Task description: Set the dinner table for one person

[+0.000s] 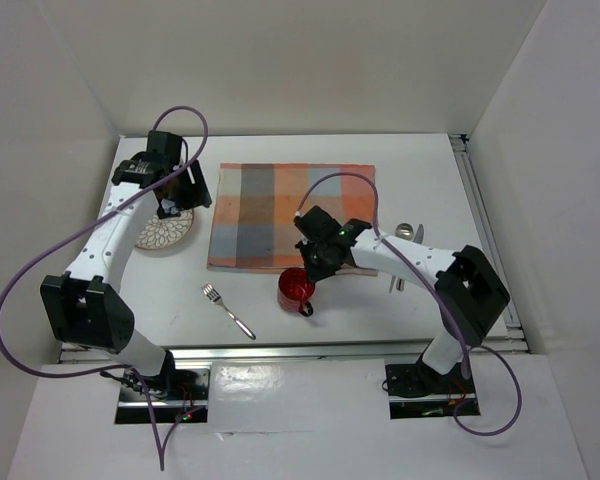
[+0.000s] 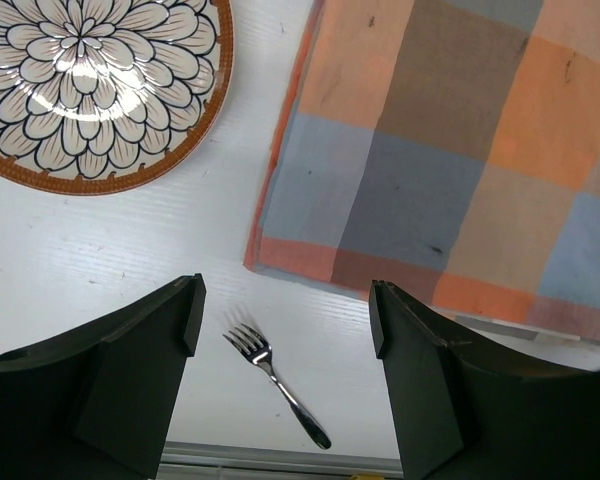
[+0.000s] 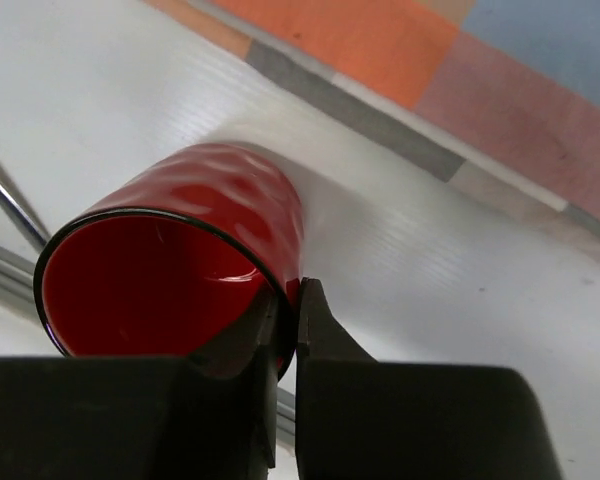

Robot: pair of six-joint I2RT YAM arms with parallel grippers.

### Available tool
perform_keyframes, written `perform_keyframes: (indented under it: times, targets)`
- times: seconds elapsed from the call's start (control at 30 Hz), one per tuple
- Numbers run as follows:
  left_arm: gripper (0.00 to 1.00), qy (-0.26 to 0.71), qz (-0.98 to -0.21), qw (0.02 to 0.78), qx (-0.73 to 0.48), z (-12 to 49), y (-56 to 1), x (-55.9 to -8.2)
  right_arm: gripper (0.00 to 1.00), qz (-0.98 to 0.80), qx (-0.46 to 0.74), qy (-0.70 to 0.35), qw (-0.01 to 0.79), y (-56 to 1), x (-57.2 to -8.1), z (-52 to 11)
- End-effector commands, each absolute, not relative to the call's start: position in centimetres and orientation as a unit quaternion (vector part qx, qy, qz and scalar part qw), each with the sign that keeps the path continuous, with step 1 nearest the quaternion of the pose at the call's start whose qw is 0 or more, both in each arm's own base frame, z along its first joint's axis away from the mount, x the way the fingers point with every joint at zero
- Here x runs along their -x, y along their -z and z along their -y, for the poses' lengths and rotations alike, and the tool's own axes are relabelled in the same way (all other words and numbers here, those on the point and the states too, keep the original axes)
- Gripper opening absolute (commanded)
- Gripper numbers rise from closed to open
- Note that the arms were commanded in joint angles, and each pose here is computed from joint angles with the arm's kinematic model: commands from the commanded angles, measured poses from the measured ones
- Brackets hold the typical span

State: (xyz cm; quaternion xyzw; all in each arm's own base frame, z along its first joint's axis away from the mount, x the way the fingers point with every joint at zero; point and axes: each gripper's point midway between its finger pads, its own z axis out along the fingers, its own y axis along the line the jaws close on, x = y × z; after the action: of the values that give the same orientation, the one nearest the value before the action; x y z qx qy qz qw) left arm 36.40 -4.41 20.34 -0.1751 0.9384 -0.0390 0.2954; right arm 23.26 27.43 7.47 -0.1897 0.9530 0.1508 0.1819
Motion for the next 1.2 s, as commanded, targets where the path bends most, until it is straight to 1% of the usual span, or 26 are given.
perform_keyframes:
  times: [0.0,0.13,0.17,0.2,0.23,0.27,0.3,0.33,0.37,0.4,0.47,0.5,0.53,0.57,0.6,0.63,0.67,0.7,0.73,0.77,0.8,0.9,1.17]
  targets:
    - [0.84,0.041,-0.929,0.315,0.192,3.8,-21.5,-36.9,0.00,-0.944,0.187,-0.146,0.230,-10.6,-25.5,-28.3]
    - [0.84,0.045,-0.927,0.318,0.195,3.6,-21.9,-37.1,0.00,-0.939,0.174,-0.125,0.268,-13.6,-27.7,-28.0]
    - [0.84,0.050,-0.925,0.322,0.197,3.5,-22.3,-37.2,0.00,-0.935,0.156,-0.124,0.292,-15.5,-29.4,-27.6]
    - [0.84,0.050,-0.925,0.322,0.197,3.5,-22.3,-37.3,0.00,-0.937,0.145,-0.118,0.296,-15.8,-30.3,-27.3]
    - [0.84,0.052,-0.923,0.327,0.197,3.5,-22.7,-37.4,0.00,-0.934,0.131,-0.117,0.311,-17.5,-31.7,-27.0]
    - [0.84,0.052,-0.923,0.328,0.197,3.5,-22.7,-37.4,0.00,-0.934,0.117,-0.112,0.319,-18.2,-32.9,-26.3]
    - [0.84,0.052,-0.923,0.328,0.197,3.5,-22.7,-37.4,0.00,-0.939,0.088,-0.090,0.319,-17.8,-35.1,-24.6]
    - [0.89,0.051,-0.924,0.323,0.197,3.5,-22.4,-37.5,0.00,-0.942,0.072,-0.082,0.317,-17.8,-36.2,-23.5]
    - [0.92,0.051,-0.924,0.323,0.197,3.5,-22.4,-37.5,0.00,-0.937,0.054,-0.086,0.333,-19.5,-38.3,-23.1]
    - [0.93,0.046,-0.924,0.324,0.199,3.4,-22.4,-37.6,0.00,-0.944,0.013,-0.065,0.322,-18.2,-40.7,-21.0]
    - [0.94,0.045,-0.925,0.320,0.199,3.3,-22.3,-37.3,0.00,-0.945,-0.022,-0.057,0.322,-18.1,-43.3,-19.2]
    - [0.94,0.041,-0.925,0.316,0.205,3.2,-21.9,-37.2,0.00,-0.938,-0.041,-0.063,0.339,-19.7,-45.1,-18.7]
    - [0.94,0.041,-0.925,0.316,0.205,3.2,-21.9,-37.2,0.00,-0.943,-0.062,-0.052,0.324,-18.0,-46.8,-16.9]
    - [0.94,0.043,-0.927,0.310,0.209,3.0,-21.5,-37.0,0.00,-0.940,-0.078,-0.053,0.329,-18.1,-48.0,-16.3]
    - [0.94,0.061,-0.928,0.305,0.208,3.7,-21.5,-37.0,0.00,-0.930,-0.089,-0.059,0.351,-19.6,-49.7,-15.8]
    - [0.94,0.065,-0.931,0.295,0.206,3.9,-20.9,-36.7,0.00,-0.933,-0.102,-0.053,0.341,-18.1,-51.1,-14.6]
    - [0.94,0.064,-0.932,0.290,0.206,3.9,-20.5,-36.5,0.00,-0.931,-0.110,-0.052,0.345,-18.0,-52.0,-14.0]
    - [0.94,0.067,-0.934,0.285,0.205,4.0,-20.2,-36.3,0.00,-0.921,-0.121,-0.060,0.365,-19.4,-53.4,-13.7]
    - [0.94,0.065,-0.936,0.279,0.205,4.0,-19.8,-36.1,0.00,-0.925,-0.131,-0.050,0.352,-17.7,-54.4,-12.6]
    - [0.94,0.059,-0.937,0.276,0.207,3.8,-19.7,-35.9,0.00,-0.925,-0.136,-0.047,0.351,-17.3,-55.0,-12.1]
    - [0.94,0.052,-0.938,0.273,0.209,3.6,-19.3,-35.7,0.00,-0.919,-0.141,-0.051,0.366,-18.4,-55.9,-11.8]
    - [0.94,0.052,-0.936,0.272,0.218,3.3,-19.2,-35.5,0.00,-0.918,-0.152,-0.046,0.364,-16.9,-57.5,-10.8]
    - [0.95,0.033,-0.928,0.261,0.262,0.5,-18.7,-35.3,0.00,-0.923,-0.170,-0.049,0.342,-13.7,-58.5,-9.0]
